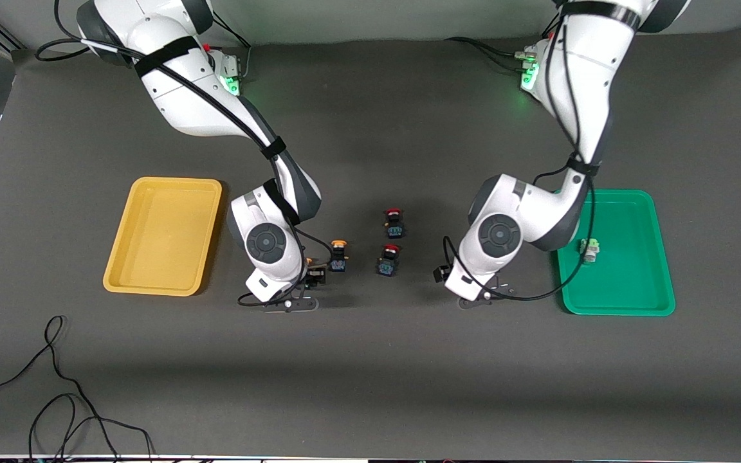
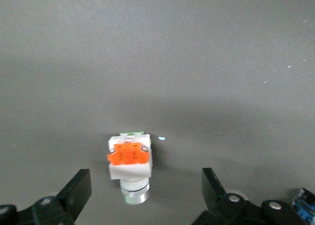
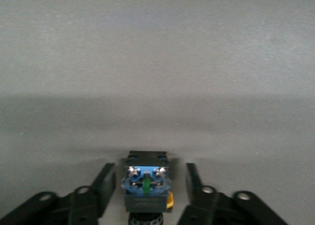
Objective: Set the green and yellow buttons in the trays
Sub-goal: 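Grasp the yellow button with the right gripper while the left grasps orange, then place the yellow button in the yellow tray while the left places orange, then reach the right gripper to the second yellow-ringed button and grasp it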
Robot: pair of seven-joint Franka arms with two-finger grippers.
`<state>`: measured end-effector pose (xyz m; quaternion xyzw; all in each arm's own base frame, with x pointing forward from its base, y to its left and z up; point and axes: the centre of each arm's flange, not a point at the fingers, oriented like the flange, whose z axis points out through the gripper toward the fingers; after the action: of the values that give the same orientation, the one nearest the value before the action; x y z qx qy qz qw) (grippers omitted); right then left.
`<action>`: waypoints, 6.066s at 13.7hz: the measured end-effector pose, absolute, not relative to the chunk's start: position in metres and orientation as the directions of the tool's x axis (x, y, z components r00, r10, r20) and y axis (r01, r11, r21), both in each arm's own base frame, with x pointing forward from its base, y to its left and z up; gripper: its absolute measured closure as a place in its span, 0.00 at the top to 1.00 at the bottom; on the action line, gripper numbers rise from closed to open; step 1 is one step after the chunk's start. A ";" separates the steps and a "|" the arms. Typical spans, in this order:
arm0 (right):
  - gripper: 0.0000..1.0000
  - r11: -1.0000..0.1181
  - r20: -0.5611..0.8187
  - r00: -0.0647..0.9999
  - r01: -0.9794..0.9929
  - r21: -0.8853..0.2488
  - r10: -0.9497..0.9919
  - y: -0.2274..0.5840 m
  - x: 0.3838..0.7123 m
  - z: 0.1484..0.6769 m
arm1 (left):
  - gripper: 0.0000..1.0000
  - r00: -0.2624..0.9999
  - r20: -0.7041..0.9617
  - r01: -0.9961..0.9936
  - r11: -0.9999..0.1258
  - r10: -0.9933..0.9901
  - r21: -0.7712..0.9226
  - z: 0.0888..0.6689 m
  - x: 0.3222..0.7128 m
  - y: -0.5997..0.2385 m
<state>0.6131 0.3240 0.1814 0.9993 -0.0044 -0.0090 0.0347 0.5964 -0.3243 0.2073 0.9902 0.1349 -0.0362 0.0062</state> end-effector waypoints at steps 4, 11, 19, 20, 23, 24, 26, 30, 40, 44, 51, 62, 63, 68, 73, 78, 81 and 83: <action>0.41 -0.996 -0.012 0.999 -0.039 0.079 -0.040 0.323 0.612 0.181 | 0.99 0.957 -0.079 0.279 -0.960 0.279 -0.009 0.193 0.592 -0.324; 0.41 -0.988 -0.021 0.990 -0.139 0.072 -0.141 0.264 0.646 0.292 | 0.48 0.956 -0.075 0.285 -0.958 0.285 -0.011 0.190 0.594 -0.320; 0.41 -0.992 -0.094 0.987 -0.127 0.027 -0.129 0.090 0.626 0.476 | 0.41 0.949 -0.035 0.316 -0.949 0.315 0.025 0.240 0.616 -0.309; 0.41 -0.993 -0.103 0.988 -0.113 0.029 -0.115 0.076 0.624 0.470 | 0.41 0.945 -0.040 0.325 -0.945 0.324 0.022 0.269 0.621 -0.302; 0.41 -0.996 -0.091 0.992 -0.084 0.031 -0.087 0.041 0.622 0.432 | 0.41 0.945 -0.072 0.320 -0.947 0.318 0.014 0.366 0.622 -0.267; 0.41 -0.996 -0.074 0.994 -0.078 0.030 -0.080 0.033 0.619 0.416 | 0.41 0.951 -0.098 0.297 -0.955 0.294 0.016 0.390 0.620 -0.247; 0.41 -0.997 -0.046 0.996 -0.076 0.029 -0.077 0.020 0.608 0.381 | 0.41 0.959 -0.160 0.239 -0.971 0.233 0.021 0.421 0.620 -0.191; 0.41 -0.998 -0.004 0.998 -0.063 0.030 -0.063 0.014 0.577 0.312 | 0.41 0.967 -0.234 0.110 -0.993 0.097 0.044 0.429 0.625 -0.058; 0.41 -0.997 -0.047 0.998 0.046 0.059 0.043 0.008 0.547 0.234 | 0.41 0.976 -0.199 -0.089 -0.996 -0.094 0.029 0.258 0.581 0.093; 0.41 -0.996 -0.073 0.996 0.060 0.070 0.055 0.004 0.544 0.213 | 0.41 0.974 -0.202 -0.104 -0.994 -0.107 0.027 0.209 0.568 0.099; 0.99 -0.997 -0.062 0.998 0.036 0.066 0.031 -0.008 0.549 0.236 | 1.00 0.971 -0.215 -0.103 -0.994 -0.107 0.028 0.273 0.593 0.104; 0.99 -0.989 -0.026 0.990 -0.136 -0.051 -0.135 0.204 0.604 0.359 | 1.00 0.984 -0.151 -0.091 -0.995 -0.096 0.042 0.545 0.573 0.065; 0.99 -0.988 -0.030 0.989 -0.146 -0.041 -0.145 0.235 0.604 0.348 | 1.00 0.986 -0.146 -0.076 -0.996 -0.080 0.037 0.555 0.569 0.049; 0.99 -0.975 -0.056 0.976 -0.214 -0.060 -0.210 0.352 0.591 0.246 | 1.00 0.993 -0.116 -0.026 -0.999 -0.031 0.039 0.586 0.554 -0.028; 0.99 -0.976 -0.008 0.978 -0.211 -0.050 -0.210 0.391 0.571 0.181 | 1.00 0.993 -0.112 -0.018 -0.999 -0.022 0.041 0.589 0.552 -0.039; 0.82 -0.971 -0.017 0.972 -0.235 -0.036 -0.234 0.397 0.563 0.171 | 1.00 0.994 -0.112 -0.014 -0.999 -0.019 0.042 0.588 0.553 -0.037; 0.45 -0.970 -0.013 0.971 -0.240 -0.036 -0.239 0.396 0.565 0.172 | 1.00 0.994 -0.112 -0.014 -0.999 -0.018 0.042 0.588 0.553 -0.036; 0.41 -0.969 0.001 0.970 -0.242 -0.044 -0.243 0.395 0.571 0.178 | 1.00 0.994 -0.111 -0.016 -0.999 -0.020 0.042 0.589 0.553 -0.037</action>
<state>0.5706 0.3951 0.1782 0.9923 -0.1222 0.0033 -0.0217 0.5528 -0.0371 0.5886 0.9982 -0.0090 -0.0560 0.0203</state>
